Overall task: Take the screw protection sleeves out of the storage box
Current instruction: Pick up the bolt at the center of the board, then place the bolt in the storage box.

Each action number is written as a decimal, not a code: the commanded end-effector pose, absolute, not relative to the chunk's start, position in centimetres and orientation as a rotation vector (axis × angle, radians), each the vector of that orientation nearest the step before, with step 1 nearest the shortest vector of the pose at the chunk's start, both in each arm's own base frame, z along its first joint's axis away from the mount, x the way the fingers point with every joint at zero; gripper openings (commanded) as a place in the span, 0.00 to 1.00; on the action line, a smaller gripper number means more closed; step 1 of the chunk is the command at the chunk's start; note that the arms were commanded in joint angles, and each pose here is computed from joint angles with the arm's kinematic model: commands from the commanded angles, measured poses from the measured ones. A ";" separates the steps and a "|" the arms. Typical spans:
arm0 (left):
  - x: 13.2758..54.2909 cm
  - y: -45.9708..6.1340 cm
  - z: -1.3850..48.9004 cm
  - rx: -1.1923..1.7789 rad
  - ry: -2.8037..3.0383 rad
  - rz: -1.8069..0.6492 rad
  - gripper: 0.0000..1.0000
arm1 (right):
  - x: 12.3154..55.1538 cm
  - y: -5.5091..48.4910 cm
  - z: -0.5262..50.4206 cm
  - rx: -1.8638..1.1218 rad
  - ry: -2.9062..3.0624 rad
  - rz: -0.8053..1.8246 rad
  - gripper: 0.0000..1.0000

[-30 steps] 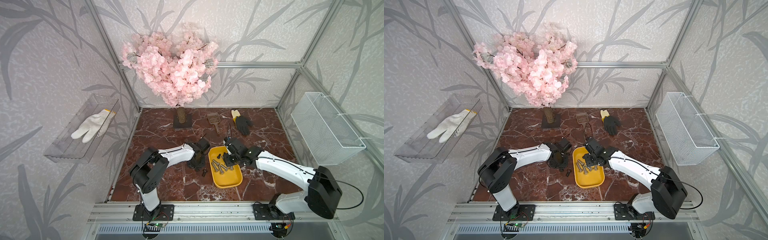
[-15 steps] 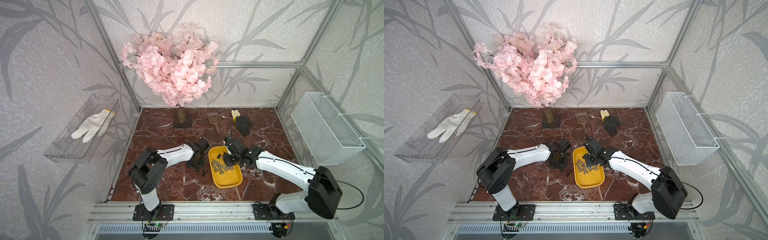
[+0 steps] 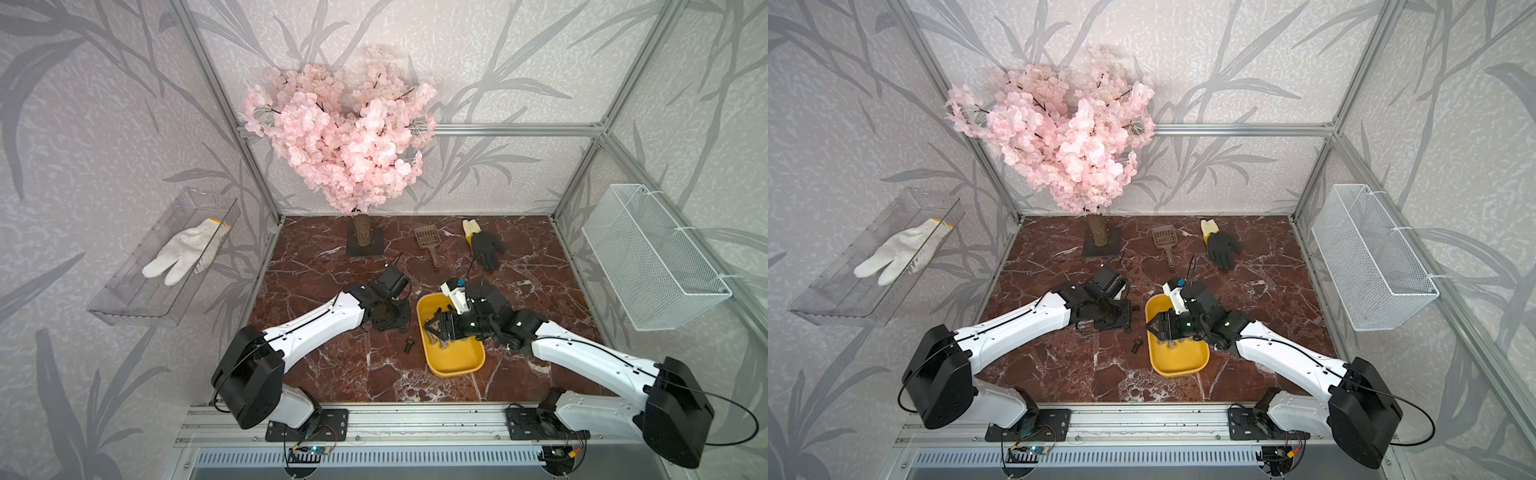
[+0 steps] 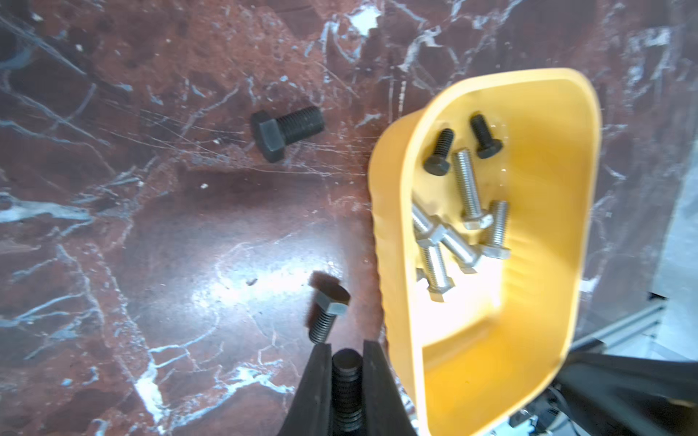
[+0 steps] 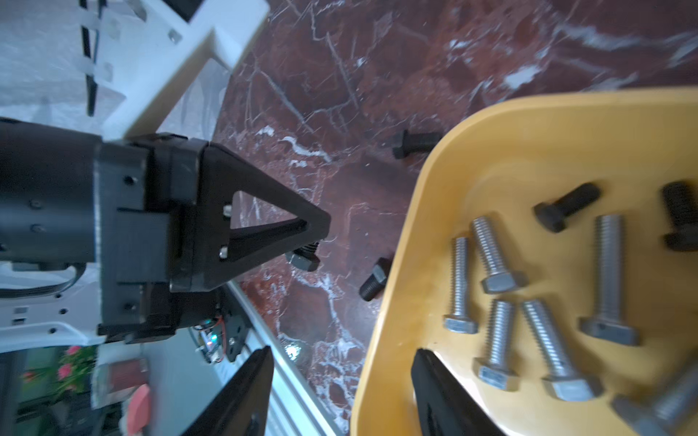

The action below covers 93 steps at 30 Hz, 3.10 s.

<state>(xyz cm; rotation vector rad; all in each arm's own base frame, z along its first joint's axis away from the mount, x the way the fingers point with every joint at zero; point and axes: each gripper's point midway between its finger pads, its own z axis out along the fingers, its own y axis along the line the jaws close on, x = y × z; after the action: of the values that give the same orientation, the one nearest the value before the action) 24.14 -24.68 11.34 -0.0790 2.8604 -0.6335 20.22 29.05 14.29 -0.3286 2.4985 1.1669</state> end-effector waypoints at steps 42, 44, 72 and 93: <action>22.9 -27.9 13.5 -0.227 2.790 -1.015 0.02 | 24.0 34.0 14.5 -0.293 2.461 1.245 0.29; 22.8 -27.9 13.4 -0.225 2.792 -1.019 0.03 | 24.1 34.0 14.7 -0.317 2.448 1.234 0.25; 24.2 -22.0 13.3 -0.206 2.776 -0.614 0.54 | 26.0 24.6 8.9 -0.492 2.683 0.355 0.04; 24.2 -21.9 12.0 -0.198 2.804 -0.588 0.54 | 26.5 24.5 3.7 -0.555 2.786 0.230 0.13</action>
<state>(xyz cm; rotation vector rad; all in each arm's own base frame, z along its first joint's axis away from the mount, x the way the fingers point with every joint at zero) 24.17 -22.33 12.41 -0.2119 2.7951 -0.6254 25.82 24.42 3.76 -0.5505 2.7947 0.2521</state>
